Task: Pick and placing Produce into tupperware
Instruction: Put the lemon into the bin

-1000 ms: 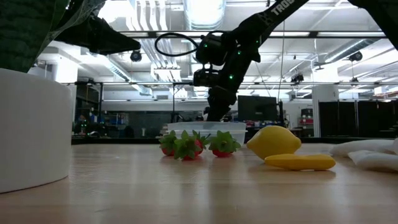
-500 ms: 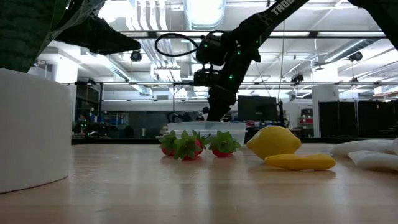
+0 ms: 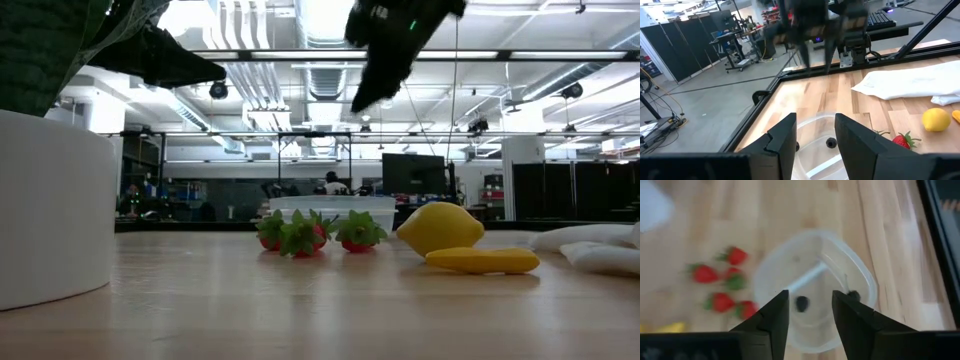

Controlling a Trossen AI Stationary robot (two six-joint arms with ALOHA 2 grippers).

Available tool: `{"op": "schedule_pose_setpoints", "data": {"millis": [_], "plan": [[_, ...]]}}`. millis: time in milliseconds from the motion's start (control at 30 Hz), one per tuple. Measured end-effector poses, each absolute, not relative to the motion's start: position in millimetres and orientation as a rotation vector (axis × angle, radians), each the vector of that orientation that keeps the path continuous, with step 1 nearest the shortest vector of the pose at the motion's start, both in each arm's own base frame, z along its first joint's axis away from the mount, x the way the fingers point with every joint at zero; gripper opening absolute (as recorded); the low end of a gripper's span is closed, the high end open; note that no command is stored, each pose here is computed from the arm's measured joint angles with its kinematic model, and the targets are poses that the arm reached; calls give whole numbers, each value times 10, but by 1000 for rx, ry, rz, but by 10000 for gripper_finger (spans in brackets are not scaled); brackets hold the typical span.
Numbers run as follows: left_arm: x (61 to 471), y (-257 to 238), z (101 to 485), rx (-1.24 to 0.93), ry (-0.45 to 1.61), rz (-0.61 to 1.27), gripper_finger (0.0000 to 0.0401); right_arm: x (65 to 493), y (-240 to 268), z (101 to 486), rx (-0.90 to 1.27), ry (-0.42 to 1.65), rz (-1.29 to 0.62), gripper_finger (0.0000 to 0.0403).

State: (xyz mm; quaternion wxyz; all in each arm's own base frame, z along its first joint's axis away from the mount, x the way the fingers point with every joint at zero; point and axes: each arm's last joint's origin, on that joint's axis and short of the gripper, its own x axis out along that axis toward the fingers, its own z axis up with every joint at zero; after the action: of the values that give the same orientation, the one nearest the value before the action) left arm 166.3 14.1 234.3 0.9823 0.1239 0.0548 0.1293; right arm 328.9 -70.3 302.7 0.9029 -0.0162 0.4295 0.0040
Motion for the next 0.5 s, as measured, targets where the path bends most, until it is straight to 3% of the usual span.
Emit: {"op": "schedule_pose_setpoints", "data": {"millis": [267, 500], "plan": [[1663, 140, 2343, 249, 110, 260, 121, 2642, -190, 3692, -73, 671, 106, 132], [1663, 141, 2343, 249, 109, 260, 121, 2257, 92, 3733, -2, 608, 145, 133]]}}
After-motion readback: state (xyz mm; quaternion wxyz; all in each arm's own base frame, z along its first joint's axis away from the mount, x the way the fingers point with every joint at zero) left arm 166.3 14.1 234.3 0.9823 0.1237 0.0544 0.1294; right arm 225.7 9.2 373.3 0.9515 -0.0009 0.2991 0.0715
